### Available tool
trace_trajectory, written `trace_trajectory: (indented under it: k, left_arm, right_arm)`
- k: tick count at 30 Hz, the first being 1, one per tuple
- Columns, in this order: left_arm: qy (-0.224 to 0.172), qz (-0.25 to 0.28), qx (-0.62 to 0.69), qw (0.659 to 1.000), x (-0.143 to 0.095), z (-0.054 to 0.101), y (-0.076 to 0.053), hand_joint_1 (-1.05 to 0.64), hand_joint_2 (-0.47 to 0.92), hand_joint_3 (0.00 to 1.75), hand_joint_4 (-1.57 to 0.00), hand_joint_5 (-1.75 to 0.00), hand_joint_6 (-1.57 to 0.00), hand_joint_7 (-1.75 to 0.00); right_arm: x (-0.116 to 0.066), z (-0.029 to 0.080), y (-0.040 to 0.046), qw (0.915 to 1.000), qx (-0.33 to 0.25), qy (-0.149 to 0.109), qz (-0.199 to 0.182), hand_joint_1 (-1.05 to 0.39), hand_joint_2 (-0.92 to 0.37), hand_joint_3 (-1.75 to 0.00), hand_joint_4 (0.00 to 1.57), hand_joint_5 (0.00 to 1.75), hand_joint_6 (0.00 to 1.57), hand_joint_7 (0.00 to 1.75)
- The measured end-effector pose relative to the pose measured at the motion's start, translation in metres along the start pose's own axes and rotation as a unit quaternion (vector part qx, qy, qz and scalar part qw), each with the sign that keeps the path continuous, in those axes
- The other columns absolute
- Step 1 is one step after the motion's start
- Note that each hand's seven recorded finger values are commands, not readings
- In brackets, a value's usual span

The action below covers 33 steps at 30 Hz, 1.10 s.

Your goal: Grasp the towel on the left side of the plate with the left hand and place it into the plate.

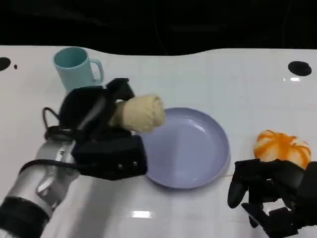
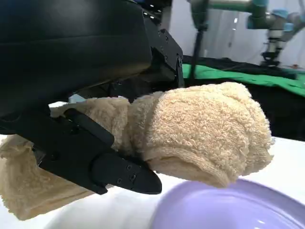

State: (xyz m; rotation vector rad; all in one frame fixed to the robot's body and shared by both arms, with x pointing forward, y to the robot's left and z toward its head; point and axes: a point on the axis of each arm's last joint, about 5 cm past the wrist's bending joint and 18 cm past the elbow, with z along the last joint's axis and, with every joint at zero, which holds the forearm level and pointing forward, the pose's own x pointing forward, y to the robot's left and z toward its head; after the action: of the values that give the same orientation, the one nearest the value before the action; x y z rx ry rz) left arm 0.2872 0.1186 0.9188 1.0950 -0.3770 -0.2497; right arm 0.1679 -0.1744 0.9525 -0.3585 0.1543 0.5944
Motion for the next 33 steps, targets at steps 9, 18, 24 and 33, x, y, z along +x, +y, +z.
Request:
trace_trajectory:
  k: [9, 18, 24, 33]
  left_arm:
    - [-0.055, -0.053, -0.019, 0.997, 0.015, 0.042, -0.01, -0.25, 0.74, 0.48, -0.84, -1.75, -0.58, -1.75]
    - [-0.054, -0.106, -0.007, 0.993, 0.023, 0.059, -0.021, -0.21, 0.76, 0.44, -0.81, -1.75, -0.62, -1.61]
    - [-0.05, -0.159, -0.026, 0.986, 0.029, 0.064, -0.024, -0.26, 0.91, 0.23, -0.62, -0.93, -0.76, -0.25]
    - [-0.055, -0.202, -0.004, 0.978, 0.029, 0.06, -0.019, -0.67, 0.92, 0.05, -0.26, -0.31, -0.27, 0.0]
  right_arm:
    - [0.001, 0.001, 0.0015, 1.0, -0.001, -0.001, 0.004, 0.04, -0.59, -1.07, 0.71, 1.68, 0.7, 1.42]
    - [0.001, 0.002, 0.0031, 1.0, 0.0, -0.001, 0.008, 0.03, -0.59, -1.06, 0.7, 1.69, 0.69, 1.41]
    - [0.001, 0.002, 0.0041, 0.9999, 0.0, -0.001, 0.011, 0.02, -0.58, -1.06, 0.7, 1.69, 0.7, 1.41]
    - [0.001, 0.002, 0.004, 0.9999, 0.0, -0.001, 0.011, 0.03, -0.59, -1.06, 0.7, 1.67, 0.7, 1.4]
